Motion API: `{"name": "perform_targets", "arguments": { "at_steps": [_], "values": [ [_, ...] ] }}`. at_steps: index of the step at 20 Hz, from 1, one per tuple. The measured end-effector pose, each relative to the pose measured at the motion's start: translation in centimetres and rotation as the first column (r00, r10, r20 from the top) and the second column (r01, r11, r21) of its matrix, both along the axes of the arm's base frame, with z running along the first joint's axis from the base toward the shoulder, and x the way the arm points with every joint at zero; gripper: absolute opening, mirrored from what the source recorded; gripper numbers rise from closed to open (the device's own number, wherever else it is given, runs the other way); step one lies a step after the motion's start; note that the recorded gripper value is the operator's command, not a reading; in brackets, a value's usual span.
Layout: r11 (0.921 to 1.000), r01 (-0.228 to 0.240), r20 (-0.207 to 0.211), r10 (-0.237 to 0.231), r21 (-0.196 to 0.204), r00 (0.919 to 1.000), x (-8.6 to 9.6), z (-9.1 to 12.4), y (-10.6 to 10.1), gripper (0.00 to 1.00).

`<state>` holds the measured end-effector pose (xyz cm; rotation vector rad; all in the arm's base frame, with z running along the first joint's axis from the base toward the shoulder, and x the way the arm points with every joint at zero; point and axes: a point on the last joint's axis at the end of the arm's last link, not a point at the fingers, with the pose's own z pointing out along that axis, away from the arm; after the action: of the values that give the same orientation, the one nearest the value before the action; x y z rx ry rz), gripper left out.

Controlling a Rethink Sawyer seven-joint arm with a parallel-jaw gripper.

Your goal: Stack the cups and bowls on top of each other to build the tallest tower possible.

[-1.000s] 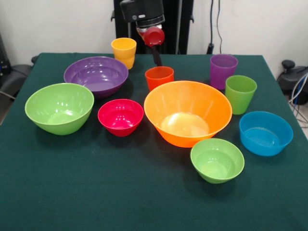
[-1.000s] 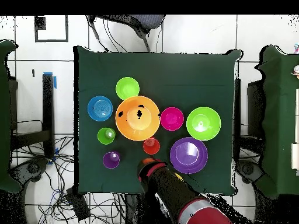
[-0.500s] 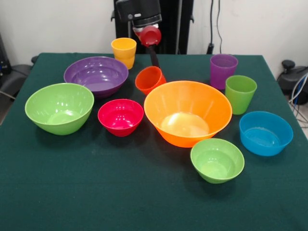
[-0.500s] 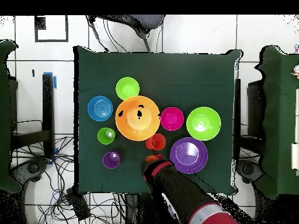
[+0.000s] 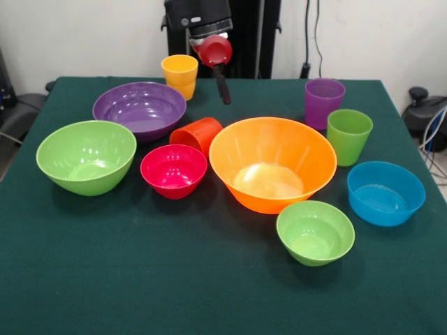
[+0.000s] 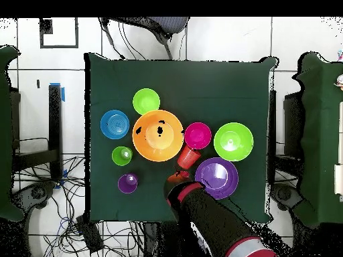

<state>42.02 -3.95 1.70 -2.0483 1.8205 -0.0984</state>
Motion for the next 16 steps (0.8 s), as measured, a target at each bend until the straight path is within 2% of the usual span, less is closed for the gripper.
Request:
{"name": "perform_targets", "arguments": {
  "at_steps": [9, 14, 16],
  "values": [
    [0.9994, -0.03, 0.002, 0.03, -0.015, 0.9995, 0.0, 0.4, 1.1, 1.0],
    [0.9953, -0.081, -0.056, 0.078, -0.054, 0.9954, -2.4, 0.8, 2.2, 1.0],
    [0.9921, -0.116, -0.091, 0.111, -0.048, 0.9896, -3.5, 1.5, 2.8, 1.0]
  ]
}}
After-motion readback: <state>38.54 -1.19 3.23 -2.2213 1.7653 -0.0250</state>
